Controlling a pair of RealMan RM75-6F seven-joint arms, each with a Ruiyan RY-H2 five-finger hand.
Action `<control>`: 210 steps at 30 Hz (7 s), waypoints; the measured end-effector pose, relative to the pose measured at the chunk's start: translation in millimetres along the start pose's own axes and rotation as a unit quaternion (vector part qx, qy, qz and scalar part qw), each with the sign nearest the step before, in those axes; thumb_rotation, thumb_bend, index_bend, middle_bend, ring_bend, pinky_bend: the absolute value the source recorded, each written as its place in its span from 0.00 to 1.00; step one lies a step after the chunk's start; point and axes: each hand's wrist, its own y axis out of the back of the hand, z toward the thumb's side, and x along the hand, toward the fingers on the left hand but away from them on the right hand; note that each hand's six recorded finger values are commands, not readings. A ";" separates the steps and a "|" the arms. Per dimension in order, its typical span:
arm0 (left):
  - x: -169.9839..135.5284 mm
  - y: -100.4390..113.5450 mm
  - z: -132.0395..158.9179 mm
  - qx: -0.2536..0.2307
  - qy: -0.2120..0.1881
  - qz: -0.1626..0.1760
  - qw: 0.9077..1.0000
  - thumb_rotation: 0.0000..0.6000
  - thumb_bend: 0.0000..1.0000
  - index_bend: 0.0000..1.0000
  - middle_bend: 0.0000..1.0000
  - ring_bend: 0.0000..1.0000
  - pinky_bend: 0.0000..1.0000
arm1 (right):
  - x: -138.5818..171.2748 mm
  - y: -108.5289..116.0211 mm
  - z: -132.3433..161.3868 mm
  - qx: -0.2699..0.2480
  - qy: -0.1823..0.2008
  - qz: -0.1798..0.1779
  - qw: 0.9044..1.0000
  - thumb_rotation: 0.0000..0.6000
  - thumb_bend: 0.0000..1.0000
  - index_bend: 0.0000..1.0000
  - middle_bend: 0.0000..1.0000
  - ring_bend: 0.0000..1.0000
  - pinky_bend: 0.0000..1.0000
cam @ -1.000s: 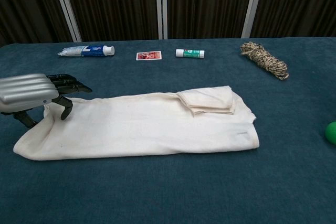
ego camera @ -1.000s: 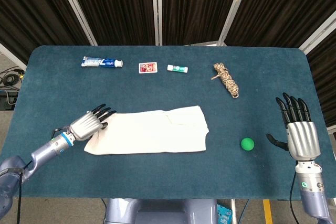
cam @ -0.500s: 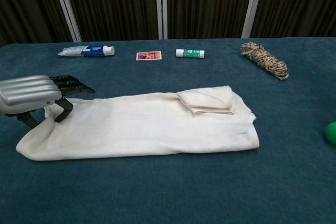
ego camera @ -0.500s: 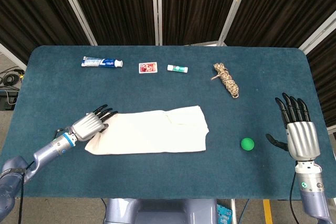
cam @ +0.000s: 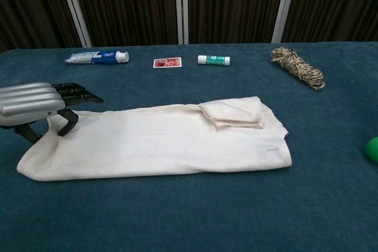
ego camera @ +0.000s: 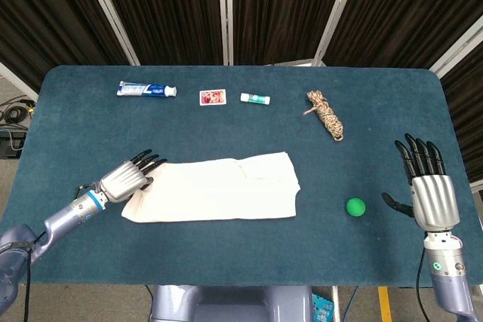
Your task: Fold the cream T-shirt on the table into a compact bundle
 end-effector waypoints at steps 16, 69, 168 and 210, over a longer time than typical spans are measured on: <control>-25.4 0.8 -21.3 0.007 0.020 -0.005 1.000 1.00 0.61 0.83 0.00 0.00 0.00 | 0.8 -2.9 3.9 0.002 0.006 0.004 1.000 1.00 0.00 0.04 0.00 0.00 0.00; -134.3 -13.2 -101.1 0.026 0.159 -0.046 0.986 1.00 0.62 0.83 0.00 0.00 0.00 | 1.8 1.1 6.8 -0.007 0.010 0.002 1.000 1.00 0.00 0.04 0.00 0.00 0.00; 94.3 120.4 89.8 -0.003 -0.050 0.159 0.986 1.00 0.00 0.00 0.00 0.00 0.00 | 1.1 20.6 -9.4 -0.043 -0.011 -0.013 0.999 1.00 0.00 0.04 0.00 0.00 0.00; 28.0 45.8 27.5 -0.075 0.025 0.084 0.993 1.00 0.14 0.53 0.00 0.00 0.00 | 3.9 20.7 -3.3 -0.042 -0.003 -0.013 0.999 1.00 0.00 0.04 0.00 0.00 0.00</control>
